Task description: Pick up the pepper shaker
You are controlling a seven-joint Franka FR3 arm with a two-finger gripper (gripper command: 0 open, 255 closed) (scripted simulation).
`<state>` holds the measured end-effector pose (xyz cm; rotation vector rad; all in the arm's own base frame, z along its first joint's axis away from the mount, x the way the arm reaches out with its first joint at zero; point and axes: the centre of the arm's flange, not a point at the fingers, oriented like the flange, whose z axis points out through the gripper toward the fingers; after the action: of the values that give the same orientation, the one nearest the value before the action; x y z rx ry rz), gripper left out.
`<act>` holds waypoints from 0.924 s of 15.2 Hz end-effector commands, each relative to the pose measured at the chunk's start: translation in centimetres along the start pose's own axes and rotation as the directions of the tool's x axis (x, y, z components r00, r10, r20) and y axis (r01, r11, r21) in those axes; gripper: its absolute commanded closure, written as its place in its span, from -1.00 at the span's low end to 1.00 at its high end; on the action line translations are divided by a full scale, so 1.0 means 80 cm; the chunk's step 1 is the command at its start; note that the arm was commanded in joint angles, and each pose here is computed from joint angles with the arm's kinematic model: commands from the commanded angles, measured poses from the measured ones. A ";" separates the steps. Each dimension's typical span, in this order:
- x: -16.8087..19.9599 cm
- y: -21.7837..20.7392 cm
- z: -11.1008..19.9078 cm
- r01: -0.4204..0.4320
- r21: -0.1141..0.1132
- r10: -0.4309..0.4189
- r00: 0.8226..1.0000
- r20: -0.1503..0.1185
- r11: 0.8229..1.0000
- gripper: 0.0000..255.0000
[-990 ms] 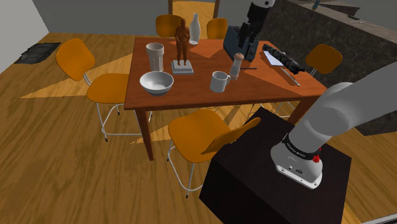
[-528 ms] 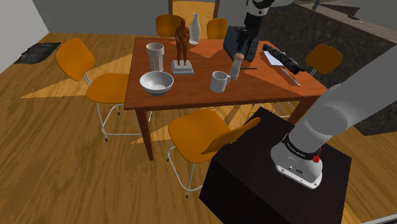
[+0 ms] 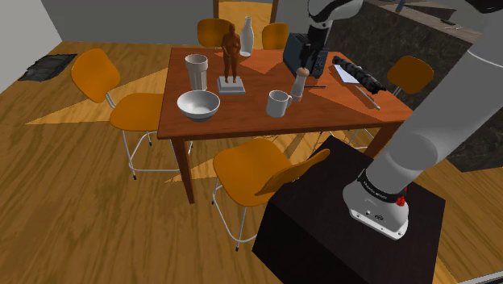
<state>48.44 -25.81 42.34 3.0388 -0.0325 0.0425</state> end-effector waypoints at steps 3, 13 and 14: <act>0.028 0.049 0.040 0.005 -0.021 -0.004 1.000 0.016 1.000 -1.00; 0.057 0.100 0.115 0.009 -0.045 -0.007 0.999 0.035 0.999 -1.00; 0.056 0.100 0.122 0.009 -0.045 -0.007 0.999 0.035 0.999 -1.00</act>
<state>53.04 -34.83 34.05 2.9948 -0.0236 -0.0113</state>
